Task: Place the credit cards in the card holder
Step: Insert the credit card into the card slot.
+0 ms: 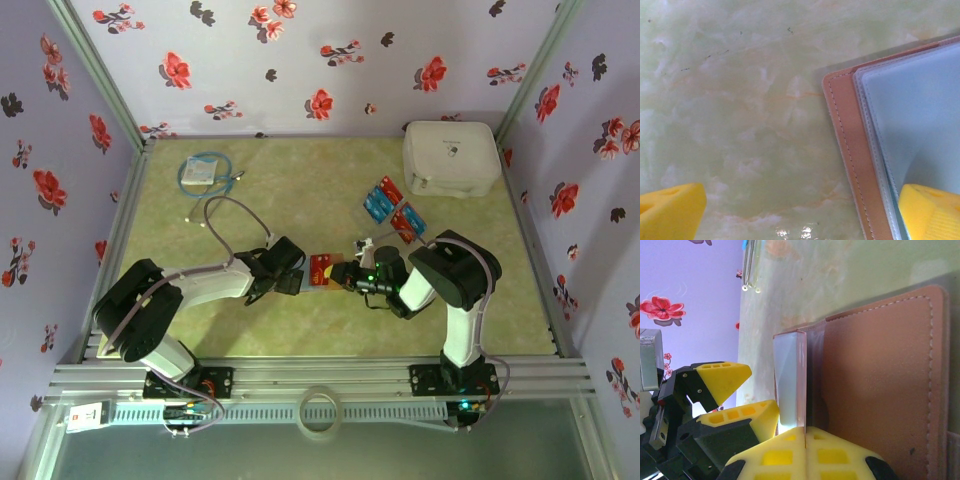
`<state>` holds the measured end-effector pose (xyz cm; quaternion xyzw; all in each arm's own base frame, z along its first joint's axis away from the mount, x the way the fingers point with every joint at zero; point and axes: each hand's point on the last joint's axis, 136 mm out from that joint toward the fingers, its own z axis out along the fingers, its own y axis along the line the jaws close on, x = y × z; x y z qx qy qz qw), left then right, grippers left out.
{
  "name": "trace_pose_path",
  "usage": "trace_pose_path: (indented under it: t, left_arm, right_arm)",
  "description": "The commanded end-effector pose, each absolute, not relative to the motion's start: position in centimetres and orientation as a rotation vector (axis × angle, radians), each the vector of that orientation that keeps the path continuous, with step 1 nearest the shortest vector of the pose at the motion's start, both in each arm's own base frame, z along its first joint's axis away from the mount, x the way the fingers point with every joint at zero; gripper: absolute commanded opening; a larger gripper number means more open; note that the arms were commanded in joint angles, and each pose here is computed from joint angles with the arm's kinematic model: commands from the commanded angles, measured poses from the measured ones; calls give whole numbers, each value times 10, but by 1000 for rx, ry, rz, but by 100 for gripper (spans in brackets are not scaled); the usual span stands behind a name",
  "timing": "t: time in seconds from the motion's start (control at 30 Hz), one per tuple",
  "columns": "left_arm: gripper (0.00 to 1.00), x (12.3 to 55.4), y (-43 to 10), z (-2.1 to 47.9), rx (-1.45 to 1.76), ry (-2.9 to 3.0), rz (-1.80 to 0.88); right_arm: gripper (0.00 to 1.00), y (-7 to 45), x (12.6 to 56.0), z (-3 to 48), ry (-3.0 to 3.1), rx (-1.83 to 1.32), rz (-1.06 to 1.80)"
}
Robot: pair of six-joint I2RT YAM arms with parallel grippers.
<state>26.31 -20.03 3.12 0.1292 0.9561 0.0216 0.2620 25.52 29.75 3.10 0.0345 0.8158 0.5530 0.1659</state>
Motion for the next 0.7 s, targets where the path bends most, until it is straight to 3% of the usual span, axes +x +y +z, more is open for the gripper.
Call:
trace_pose_path:
  t: [0.0,0.67]
  left_arm:
    - [100,261,-187,23,354,2608,136]
    - [100,260,-186,23,353,2611,140]
  right_arm:
    - [0,277,214,-30,2626,230,1445]
    - [0,268,206,-36,2710,163,1380]
